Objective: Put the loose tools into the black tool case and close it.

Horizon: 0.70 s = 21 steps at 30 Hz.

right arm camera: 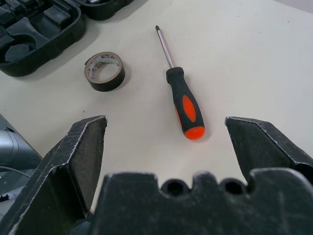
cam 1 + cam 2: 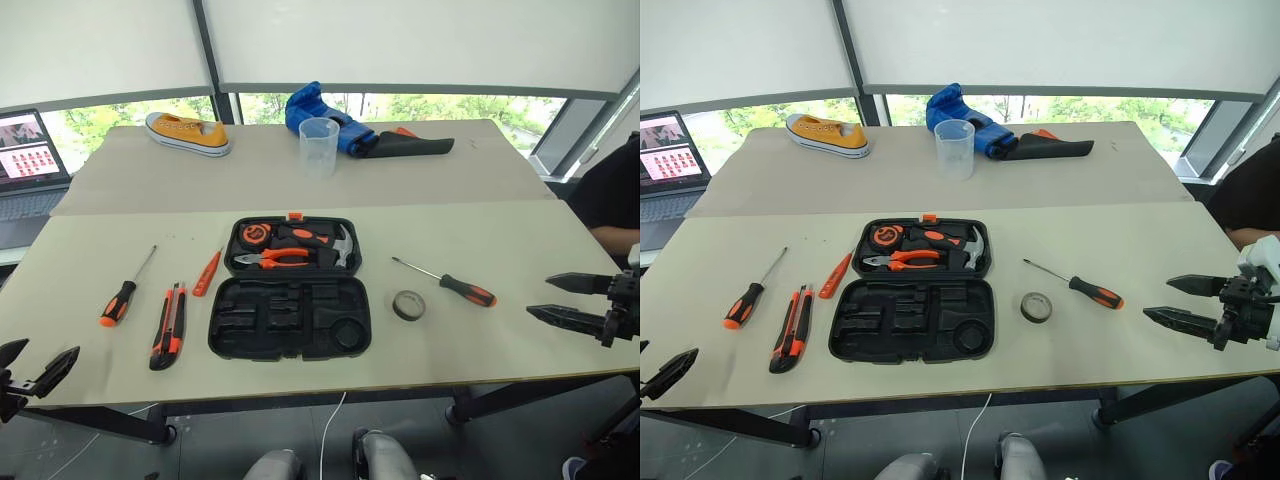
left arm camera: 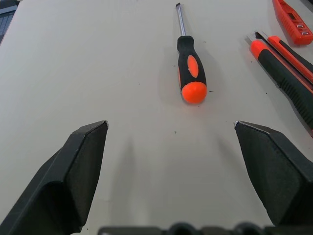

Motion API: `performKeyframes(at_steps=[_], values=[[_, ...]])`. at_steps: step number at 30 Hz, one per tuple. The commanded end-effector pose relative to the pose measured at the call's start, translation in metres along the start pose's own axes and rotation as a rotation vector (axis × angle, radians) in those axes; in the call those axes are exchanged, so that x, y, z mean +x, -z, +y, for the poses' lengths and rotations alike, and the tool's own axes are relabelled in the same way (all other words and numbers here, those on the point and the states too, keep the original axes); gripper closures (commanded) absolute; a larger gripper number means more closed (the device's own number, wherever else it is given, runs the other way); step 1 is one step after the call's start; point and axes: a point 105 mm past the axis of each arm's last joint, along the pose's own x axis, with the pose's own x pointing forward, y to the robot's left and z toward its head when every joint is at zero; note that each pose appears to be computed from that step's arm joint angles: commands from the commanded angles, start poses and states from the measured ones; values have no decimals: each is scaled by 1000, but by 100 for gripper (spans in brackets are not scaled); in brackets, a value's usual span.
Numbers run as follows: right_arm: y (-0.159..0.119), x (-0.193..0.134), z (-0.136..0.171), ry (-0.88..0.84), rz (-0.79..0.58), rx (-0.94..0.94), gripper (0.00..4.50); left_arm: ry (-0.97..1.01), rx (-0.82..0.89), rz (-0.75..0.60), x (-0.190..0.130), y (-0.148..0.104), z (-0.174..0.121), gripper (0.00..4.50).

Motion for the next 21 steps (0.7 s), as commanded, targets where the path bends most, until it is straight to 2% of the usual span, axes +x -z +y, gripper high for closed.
performKeyframes(at_steps=[1, 4, 8, 12, 16, 21], values=[[-9, -1, -3, 18, -17, -62, 0, 29, 17, -14, 8, -17, -7, 5], [-20, 6, 2, -10, -35, -114, 0, 86, 19, 32, 29, -27, -22, 5], [-40, 23, 22, -108, -52, -176, 0, 74, 16, 75, 50, -38, -18, 5], [-72, 45, 65, -292, -114, -260, 0, 114, -8, 112, 72, -47, -19, 5], [-96, 61, 104, -445, -171, -360, 0, 112, -19, 188, 96, -44, -13, 5], [-123, 77, 133, -544, -249, -423, 0, 106, -52, 254, 118, -38, -7, 5]])
